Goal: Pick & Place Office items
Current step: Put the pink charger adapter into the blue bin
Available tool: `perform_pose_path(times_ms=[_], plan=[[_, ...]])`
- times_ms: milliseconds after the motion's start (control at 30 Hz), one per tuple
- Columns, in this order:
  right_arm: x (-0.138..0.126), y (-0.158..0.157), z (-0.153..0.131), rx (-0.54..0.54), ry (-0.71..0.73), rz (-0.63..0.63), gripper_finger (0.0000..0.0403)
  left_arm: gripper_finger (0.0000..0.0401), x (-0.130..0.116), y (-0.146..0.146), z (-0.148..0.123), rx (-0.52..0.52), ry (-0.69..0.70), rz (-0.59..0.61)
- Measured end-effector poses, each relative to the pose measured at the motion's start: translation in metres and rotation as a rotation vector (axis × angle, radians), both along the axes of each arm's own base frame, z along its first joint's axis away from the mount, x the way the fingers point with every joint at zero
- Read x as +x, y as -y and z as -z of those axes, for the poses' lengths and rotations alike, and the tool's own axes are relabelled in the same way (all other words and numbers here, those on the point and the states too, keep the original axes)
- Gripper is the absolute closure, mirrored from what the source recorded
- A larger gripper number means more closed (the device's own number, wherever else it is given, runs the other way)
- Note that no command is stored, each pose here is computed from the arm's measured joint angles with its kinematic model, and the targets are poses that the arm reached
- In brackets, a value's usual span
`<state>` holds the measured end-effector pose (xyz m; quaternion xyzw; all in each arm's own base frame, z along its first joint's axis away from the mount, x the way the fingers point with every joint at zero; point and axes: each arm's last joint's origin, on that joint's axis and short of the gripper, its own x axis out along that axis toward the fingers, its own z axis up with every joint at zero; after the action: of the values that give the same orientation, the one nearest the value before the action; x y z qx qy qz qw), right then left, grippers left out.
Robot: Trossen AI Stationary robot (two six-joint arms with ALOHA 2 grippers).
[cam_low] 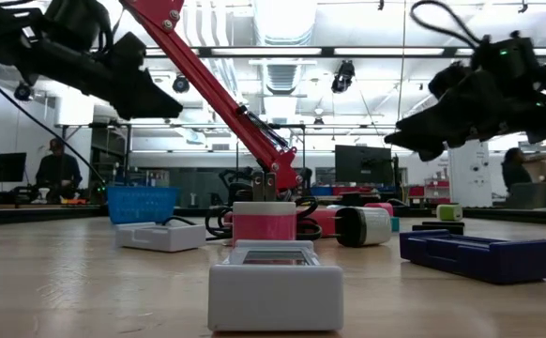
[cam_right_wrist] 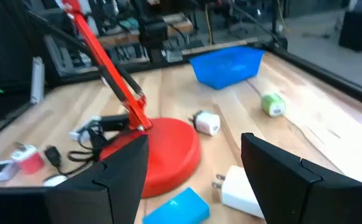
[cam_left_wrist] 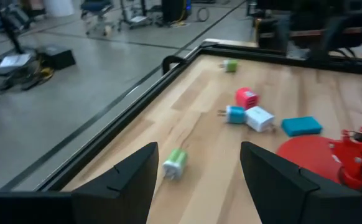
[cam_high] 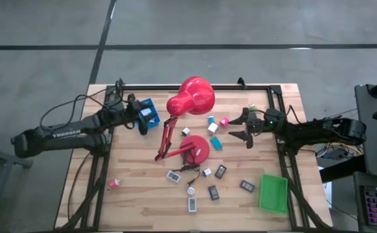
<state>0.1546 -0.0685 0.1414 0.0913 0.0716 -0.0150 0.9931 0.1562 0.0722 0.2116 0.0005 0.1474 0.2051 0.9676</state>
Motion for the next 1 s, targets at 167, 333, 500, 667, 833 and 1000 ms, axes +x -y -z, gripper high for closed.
perform_pose_path(times_ms=[167,333,500,667,833,1000], plan=[[0.015,0.009,-0.005,0.014,-0.188,-0.009,0.0156,0.0167,0.003,0.008,0.0,0.011,-0.005,0.057],[0.027,0.017,-0.021,-0.031,-0.376,0.01,0.0156,0.0167,0.005,0.012,0.001,0.013,-0.008,0.083],[0.038,0.023,-0.044,-0.056,-0.419,0.005,0.0156,0.0167,0.005,0.012,0.001,0.025,-0.016,0.089],[0.04,0.025,-0.062,-0.086,-0.557,-0.023,0.0162,0.0167,0.007,0.011,0.004,0.027,-0.039,0.093],[0.046,0.027,-0.072,-0.135,-0.761,-0.03,0.017,0.0167,0.011,0.01,0.01,0.032,-0.077,0.1],[0.066,0.032,-0.065,-0.174,-0.888,-0.079,0.0171,0.0167,0.013,0.009,0.013,0.029,-0.099,0.102]])
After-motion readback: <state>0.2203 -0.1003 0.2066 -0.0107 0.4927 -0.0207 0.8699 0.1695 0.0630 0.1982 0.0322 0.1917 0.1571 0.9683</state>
